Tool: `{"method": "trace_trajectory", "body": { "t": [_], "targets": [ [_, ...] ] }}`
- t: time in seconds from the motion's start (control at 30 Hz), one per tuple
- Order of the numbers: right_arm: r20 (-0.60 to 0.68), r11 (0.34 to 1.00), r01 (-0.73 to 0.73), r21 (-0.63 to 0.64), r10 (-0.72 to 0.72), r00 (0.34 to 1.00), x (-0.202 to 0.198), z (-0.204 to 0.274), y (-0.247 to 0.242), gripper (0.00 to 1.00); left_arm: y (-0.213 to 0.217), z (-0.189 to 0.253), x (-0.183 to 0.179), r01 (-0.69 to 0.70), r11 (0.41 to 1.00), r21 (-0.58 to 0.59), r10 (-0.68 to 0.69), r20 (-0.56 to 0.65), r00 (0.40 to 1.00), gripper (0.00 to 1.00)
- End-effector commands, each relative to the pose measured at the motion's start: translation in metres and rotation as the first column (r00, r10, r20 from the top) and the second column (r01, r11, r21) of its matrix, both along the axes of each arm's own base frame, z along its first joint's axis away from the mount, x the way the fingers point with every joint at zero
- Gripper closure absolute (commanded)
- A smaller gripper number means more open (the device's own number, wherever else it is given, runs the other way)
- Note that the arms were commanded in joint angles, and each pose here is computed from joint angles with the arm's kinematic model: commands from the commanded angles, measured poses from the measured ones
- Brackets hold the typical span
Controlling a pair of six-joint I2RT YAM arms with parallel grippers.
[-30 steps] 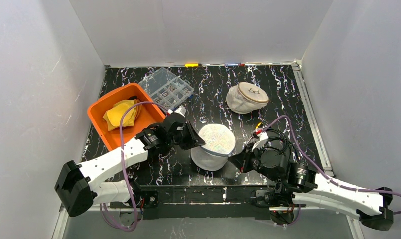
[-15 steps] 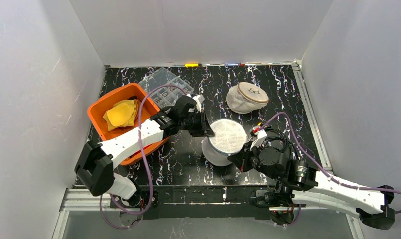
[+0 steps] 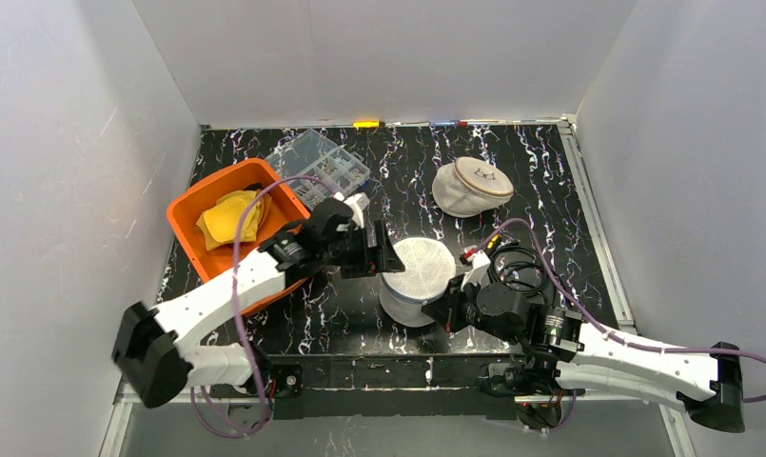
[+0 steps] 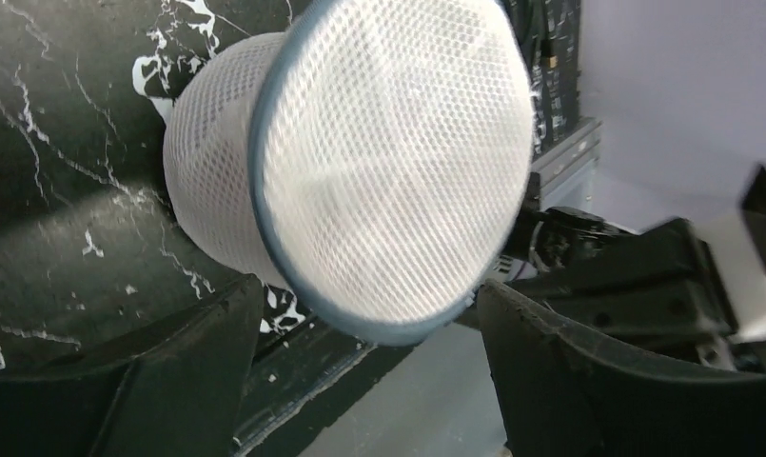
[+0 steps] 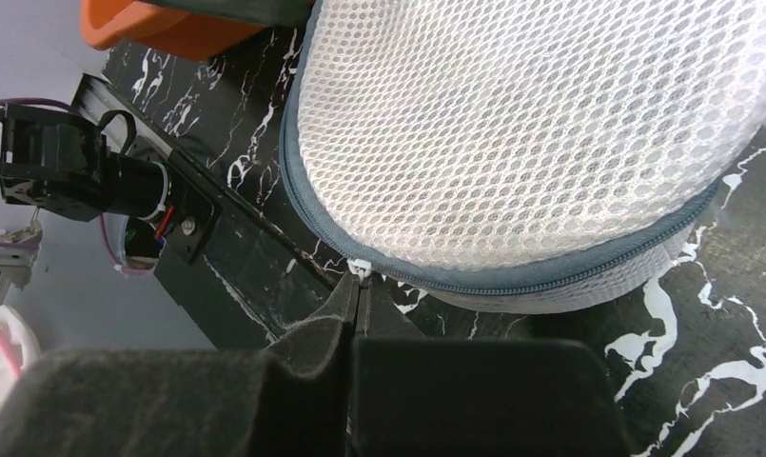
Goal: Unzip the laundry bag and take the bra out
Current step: Unzip the laundry bag at the center of the board.
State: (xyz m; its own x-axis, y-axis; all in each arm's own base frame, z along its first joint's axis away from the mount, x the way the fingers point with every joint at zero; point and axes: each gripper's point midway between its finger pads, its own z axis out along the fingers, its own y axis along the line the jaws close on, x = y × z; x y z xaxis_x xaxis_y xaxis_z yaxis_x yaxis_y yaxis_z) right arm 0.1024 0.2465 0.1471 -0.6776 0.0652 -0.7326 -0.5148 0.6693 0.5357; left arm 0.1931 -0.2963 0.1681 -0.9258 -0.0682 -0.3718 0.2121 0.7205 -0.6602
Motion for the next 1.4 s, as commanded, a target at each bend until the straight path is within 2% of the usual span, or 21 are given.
{"method": "trace_trajectory", "body": {
  "t": [0.0, 0.17, 0.33, 0.53, 0.83, 1.2, 1.37],
  "targets": [
    [0.019, 0.995, -0.010, 0.097, 0.008, 1.000, 0.003, 0.024, 0.017, 0.99, 0.028, 0.005, -0.019, -0.137, 0.990, -0.015, 0.136, -0.056, 0.989, 0.18],
    [0.019, 0.993, -0.026, 0.119, 0.024, 1.000, 0.003, 0.029, 0.029, 0.99, 0.020, 0.000, -0.036, -0.210, 0.974, -0.079, 0.202, -0.096, 0.975, 0.18],
    [0.017, 0.988, -0.047, 0.148, 0.045, 0.999, 0.003, 0.040, 0.042, 0.99, 0.004, -0.001, -0.035, -0.203, 0.978, -0.054, 0.197, -0.100, 0.975, 0.18],
    [0.020, 0.982, -0.055, 0.178, 0.053, 0.998, 0.001, 0.054, 0.044, 0.99, 0.001, -0.007, -0.020, -0.262, 0.965, -0.019, 0.259, -0.096, 0.961, 0.26],
    [0.020, 0.985, -0.063, 0.161, 0.060, 0.998, -0.003, 0.061, 0.034, 0.99, -0.001, -0.002, -0.003, -0.311, 0.950, -0.011, 0.310, -0.044, 0.950, 0.51],
    [0.019, 0.995, 0.005, 0.101, -0.007, 1.000, 0.001, 0.051, 0.007, 0.99, 0.002, -0.002, 0.006, -0.320, 0.947, -0.003, 0.320, -0.024, 0.947, 1.00],
    [0.039, 0.994, 0.094, 0.050, -0.096, 0.995, 0.011, 0.046, -0.018, 0.99, 0.003, 0.003, 0.010, -0.278, 0.960, -0.034, 0.277, -0.034, 0.960, 1.00]
  ]
}}
